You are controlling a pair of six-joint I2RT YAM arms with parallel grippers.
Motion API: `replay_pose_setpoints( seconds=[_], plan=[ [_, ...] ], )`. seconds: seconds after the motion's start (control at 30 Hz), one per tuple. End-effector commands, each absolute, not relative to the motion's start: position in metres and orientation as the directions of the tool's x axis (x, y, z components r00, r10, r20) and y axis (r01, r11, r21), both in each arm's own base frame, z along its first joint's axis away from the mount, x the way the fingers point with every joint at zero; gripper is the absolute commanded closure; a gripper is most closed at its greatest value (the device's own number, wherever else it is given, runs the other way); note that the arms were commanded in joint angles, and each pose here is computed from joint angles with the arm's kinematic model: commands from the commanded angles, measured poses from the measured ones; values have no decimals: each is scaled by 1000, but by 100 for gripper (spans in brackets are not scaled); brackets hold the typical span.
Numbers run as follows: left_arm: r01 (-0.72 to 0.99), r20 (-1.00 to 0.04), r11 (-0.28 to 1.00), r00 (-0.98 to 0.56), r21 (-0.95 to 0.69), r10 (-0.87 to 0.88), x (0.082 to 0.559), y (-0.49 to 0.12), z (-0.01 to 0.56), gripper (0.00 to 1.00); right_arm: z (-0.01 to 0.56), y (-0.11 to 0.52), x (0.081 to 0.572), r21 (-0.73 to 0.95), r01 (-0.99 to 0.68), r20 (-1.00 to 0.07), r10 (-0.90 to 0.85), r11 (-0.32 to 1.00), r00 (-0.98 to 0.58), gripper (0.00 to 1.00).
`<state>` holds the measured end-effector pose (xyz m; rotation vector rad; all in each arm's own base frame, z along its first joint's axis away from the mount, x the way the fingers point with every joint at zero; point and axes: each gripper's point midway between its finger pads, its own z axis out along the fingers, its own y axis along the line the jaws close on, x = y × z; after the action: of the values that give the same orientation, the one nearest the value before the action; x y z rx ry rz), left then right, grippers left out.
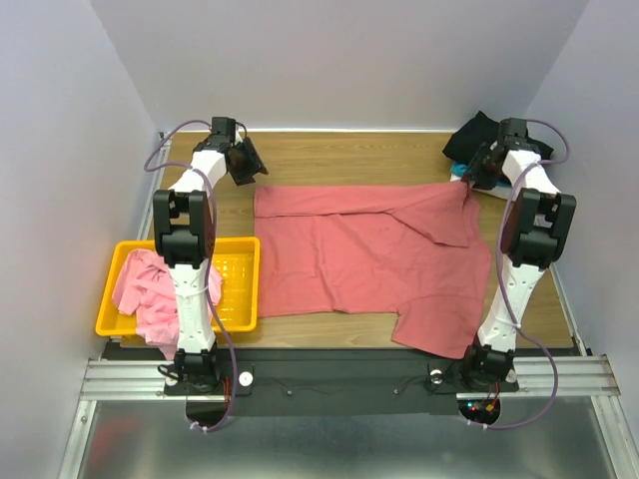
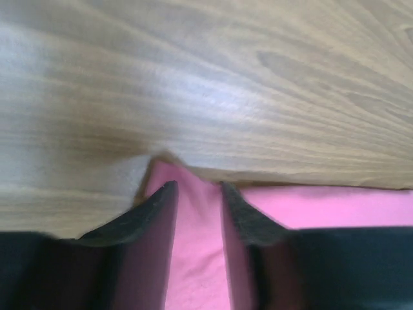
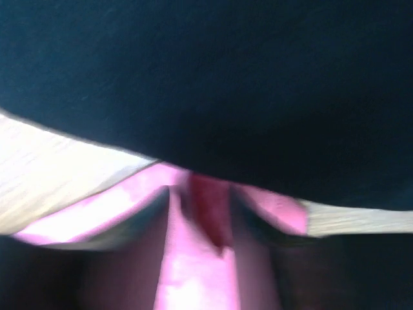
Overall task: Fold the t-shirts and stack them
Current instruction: Fold the tshirt
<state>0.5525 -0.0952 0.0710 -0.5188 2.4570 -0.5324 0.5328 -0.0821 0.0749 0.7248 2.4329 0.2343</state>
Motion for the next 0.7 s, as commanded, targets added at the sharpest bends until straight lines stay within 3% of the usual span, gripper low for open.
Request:
replay_pose_setpoints(
  seconds=[0.0,0.27,0.67],
  plan=[
    [-171,-544,852,-704,-496,-457,570,-90,123,39,107,-92,550,357,410,-554,544,839,-630,47],
    [-166,-546,864,-714,-475,-437,541,-95,133,33,144,-79,511,354,344,-585,493,870,-644,31],
    [-55,-543,899,-781,-434,-310,522,-164,118,32,115,13,427,358,192,-484,358,914,-799,31]
  ],
)
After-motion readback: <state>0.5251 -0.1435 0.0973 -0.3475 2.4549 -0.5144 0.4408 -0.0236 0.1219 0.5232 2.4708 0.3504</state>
